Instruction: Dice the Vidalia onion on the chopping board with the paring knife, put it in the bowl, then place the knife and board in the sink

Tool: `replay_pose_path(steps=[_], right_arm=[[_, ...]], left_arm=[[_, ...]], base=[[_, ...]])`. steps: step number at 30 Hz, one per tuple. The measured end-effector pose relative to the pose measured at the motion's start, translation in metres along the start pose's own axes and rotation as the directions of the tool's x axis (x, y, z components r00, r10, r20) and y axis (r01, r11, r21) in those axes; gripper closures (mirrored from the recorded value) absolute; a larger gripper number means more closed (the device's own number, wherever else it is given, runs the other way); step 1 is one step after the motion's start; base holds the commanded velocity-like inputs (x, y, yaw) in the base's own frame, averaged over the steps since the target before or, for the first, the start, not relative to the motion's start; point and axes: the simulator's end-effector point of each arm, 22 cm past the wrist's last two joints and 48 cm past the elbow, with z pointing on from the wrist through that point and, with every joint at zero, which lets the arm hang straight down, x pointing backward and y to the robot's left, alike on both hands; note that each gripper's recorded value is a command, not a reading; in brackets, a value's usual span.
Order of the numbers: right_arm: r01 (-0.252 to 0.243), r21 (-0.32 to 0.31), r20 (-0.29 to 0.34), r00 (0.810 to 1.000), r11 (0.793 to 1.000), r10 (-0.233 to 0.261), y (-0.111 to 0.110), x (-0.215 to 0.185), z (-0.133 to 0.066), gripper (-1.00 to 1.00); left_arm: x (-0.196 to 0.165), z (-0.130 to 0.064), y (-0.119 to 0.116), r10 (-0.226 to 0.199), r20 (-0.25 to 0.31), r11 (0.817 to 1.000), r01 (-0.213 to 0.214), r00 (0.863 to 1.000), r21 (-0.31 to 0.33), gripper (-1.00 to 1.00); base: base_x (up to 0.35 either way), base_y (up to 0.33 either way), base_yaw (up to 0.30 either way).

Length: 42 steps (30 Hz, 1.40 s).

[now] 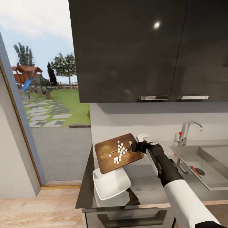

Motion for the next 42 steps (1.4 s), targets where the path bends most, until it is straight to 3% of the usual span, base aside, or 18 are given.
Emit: replay_pose_path(steps=[23, 42], right_arm=[[0.003, 0.005, -0.002, 1.0, 1.0, -0.003, -0.0021, 0.0012, 0.0003, 1.0], [0.026, 0.011, 0.066, 0.998, 1.0, -0.026, -0.0072, -0.0045, 0.0056, 1.0]], left_arm=[[-0.0002, 0.0, 0.0014, 0.0, 0.0, 1.0, 0.0, 1.0, -0.003, -1.0], [-0.0002, 0.0, 0.0015, 0.0, 0.0, 1.0, 0.0, 1.0, -0.003, -1.0]], base=[[0.0, 0.048, 0.0], [0.0, 0.004, 0.0]])
